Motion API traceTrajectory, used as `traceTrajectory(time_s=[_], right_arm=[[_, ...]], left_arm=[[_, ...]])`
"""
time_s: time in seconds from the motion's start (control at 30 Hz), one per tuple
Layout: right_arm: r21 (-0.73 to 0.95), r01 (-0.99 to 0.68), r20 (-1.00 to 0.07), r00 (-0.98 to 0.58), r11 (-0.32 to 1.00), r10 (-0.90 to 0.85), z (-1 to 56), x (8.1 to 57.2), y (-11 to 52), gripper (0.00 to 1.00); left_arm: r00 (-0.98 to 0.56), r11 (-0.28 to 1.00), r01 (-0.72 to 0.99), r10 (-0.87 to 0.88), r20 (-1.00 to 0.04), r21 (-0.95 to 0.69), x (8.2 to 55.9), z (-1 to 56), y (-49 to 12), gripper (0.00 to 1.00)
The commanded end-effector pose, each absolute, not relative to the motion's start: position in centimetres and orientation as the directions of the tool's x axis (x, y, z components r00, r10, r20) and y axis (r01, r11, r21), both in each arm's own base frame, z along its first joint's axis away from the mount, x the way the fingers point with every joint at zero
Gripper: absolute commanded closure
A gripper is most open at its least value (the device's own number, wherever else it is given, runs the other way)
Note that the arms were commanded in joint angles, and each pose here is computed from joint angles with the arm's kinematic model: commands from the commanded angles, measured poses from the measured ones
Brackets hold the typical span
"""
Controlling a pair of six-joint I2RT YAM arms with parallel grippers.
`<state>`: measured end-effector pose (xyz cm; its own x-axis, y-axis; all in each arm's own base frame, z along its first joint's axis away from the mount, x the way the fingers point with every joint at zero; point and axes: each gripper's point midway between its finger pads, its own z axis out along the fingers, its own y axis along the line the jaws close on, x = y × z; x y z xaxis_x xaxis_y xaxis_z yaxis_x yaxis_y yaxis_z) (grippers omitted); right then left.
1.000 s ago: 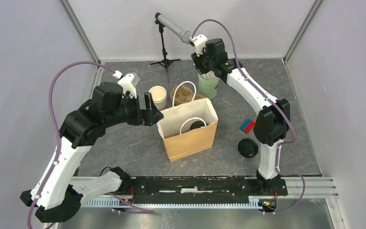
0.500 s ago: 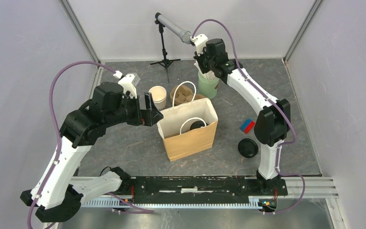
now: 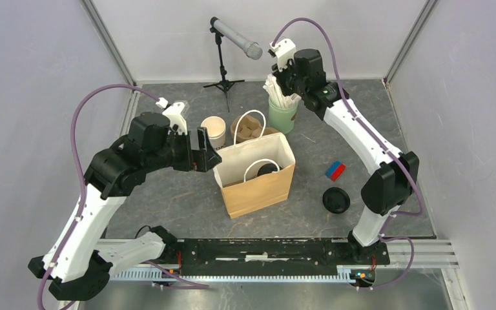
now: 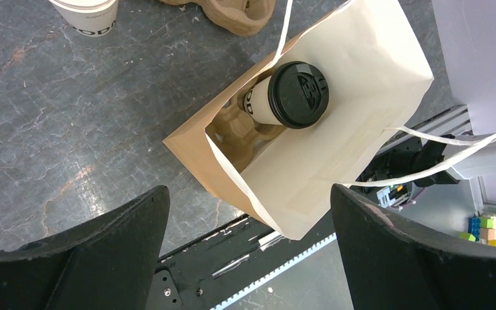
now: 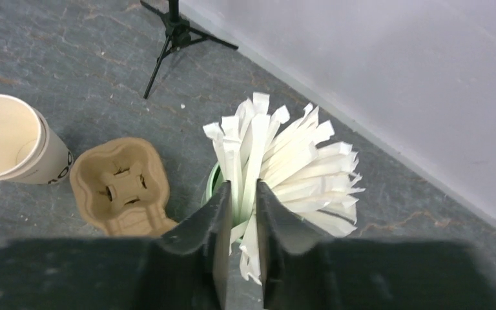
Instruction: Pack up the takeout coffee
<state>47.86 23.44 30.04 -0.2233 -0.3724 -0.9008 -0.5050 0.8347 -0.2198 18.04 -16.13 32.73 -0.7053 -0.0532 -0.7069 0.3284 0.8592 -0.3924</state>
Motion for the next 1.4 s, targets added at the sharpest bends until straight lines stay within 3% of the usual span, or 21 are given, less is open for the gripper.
traceTrajectory(time_s=[0.0,0.43,0.73,1.37], right_arm=[[-0.219,-0.504,-0.918,-0.184,0.836,-0.351,31.2,48.6,23.6,0.68],[-0.101,-0.494,-0.849,-0.409,0.864,-0.333,27.8,46.6,22.8,0.63],[-0.057,-0.481,-0.816,-0.483,0.875,-0.319,25.4,46.0,22.7,0.63],[-0.111,-0.468,-0.787,-0.498,0.877,-0.365,23.6,46.3,21.9,0.62]], left_arm=[[-0.677,0.849,0.367,-0.037,-0.735,-0.38,18.4,33.3,-16.4,0.0],[-0.697,0.844,0.375,-0.015,-0.717,-0.383,17.8,32.7,-16.4,0.0],[-0.701,0.832,0.399,0.006,-0.713,-0.385,17.9,32.7,-16.9,0.0],[-0.712,0.827,0.373,-0.035,-0.701,-0.42,17.1,32.5,-16.7,0.0]])
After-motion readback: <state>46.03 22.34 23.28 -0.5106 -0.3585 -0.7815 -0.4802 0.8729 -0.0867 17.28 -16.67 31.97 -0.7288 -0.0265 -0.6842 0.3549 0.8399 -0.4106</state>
